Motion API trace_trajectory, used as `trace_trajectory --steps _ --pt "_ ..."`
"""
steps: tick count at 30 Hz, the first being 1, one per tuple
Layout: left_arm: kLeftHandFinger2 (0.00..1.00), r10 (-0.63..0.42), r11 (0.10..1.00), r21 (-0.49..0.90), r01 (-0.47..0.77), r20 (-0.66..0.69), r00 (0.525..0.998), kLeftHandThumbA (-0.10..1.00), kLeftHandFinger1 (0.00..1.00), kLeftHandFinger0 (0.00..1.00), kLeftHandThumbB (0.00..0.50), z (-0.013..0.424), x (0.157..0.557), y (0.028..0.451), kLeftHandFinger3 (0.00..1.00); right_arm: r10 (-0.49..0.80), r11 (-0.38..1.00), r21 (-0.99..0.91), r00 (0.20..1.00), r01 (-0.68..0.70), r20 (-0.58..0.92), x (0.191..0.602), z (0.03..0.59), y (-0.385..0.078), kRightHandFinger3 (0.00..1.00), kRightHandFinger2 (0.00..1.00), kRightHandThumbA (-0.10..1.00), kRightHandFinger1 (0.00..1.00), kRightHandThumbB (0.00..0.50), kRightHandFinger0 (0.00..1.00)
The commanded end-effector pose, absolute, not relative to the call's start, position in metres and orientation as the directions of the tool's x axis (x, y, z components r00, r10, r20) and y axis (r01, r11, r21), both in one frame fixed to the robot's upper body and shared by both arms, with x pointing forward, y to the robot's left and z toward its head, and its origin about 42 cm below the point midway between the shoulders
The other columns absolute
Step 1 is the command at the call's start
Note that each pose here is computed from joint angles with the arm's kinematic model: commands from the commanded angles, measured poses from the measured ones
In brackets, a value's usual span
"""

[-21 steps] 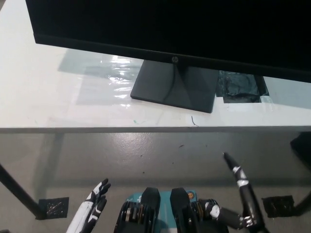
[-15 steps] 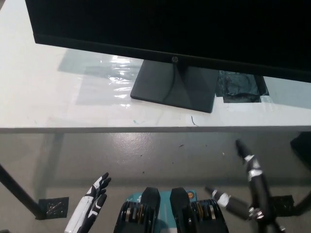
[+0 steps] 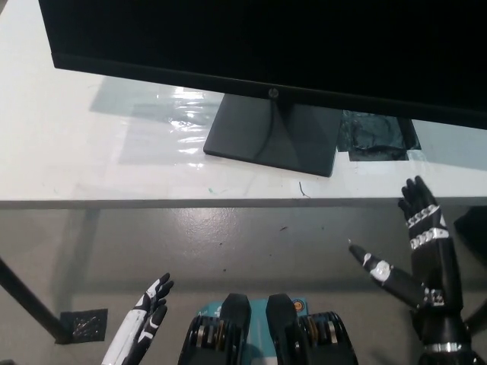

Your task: The monitor is being placed at the center of the desk and the robot uses its right hand to grab on the right side of the monitor and tilt the angle of the montior sideways.

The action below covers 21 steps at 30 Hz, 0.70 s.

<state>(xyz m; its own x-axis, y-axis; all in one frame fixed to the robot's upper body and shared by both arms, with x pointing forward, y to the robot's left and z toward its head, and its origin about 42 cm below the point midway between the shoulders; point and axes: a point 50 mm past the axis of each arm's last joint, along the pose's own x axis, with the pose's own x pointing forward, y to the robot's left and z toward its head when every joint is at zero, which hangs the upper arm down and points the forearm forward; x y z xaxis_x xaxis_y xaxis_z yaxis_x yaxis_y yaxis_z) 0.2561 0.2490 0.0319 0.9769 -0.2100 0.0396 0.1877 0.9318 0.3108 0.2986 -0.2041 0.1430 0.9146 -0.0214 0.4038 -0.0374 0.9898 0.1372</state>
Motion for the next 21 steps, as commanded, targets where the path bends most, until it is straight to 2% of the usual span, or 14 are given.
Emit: trace_trajectory --steps 1,7,11,19,21 --pt "1.00 -0.219 0.934 0.314 0.169 0.130 0.967 1.00 1.00 1.00 0.350 0.047 0.264 0.252 1.00 -0.039 0.726 0.644 0.920 -0.243 0.391 0.348 0.203 -0.209 1.00 1.00 1.00 1.00 0.384 1.00" --pt "1.00 -0.217 0.934 0.315 0.170 0.120 0.969 1.00 1.00 1.00 0.342 0.044 0.260 0.252 1.00 -0.018 0.584 0.776 0.952 -0.238 0.306 0.361 0.197 -0.207 1.00 1.00 1.00 1.00 0.362 1.00" --pt "1.00 -0.220 0.931 0.321 0.177 0.106 0.970 1.00 1.00 1.00 0.331 0.040 0.253 0.252 1.00 0.009 0.539 0.808 0.961 -0.236 0.275 0.365 0.190 -0.209 1.00 1.00 1.00 1.00 0.357 1.00" --pt "1.00 -0.217 0.937 0.301 0.180 0.094 0.972 1.00 1.00 1.00 0.350 0.038 0.248 0.253 1.00 0.046 0.407 0.890 0.977 -0.207 0.206 0.378 0.184 -0.209 1.00 1.00 1.00 1.00 0.339 1.00" --pt "1.00 -0.219 0.934 0.307 0.180 0.095 0.971 1.00 1.00 1.00 0.352 0.038 0.249 0.252 1.00 0.057 0.339 0.921 0.981 -0.193 0.185 0.384 0.182 -0.212 1.00 1.00 1.00 1.00 0.327 1.00"
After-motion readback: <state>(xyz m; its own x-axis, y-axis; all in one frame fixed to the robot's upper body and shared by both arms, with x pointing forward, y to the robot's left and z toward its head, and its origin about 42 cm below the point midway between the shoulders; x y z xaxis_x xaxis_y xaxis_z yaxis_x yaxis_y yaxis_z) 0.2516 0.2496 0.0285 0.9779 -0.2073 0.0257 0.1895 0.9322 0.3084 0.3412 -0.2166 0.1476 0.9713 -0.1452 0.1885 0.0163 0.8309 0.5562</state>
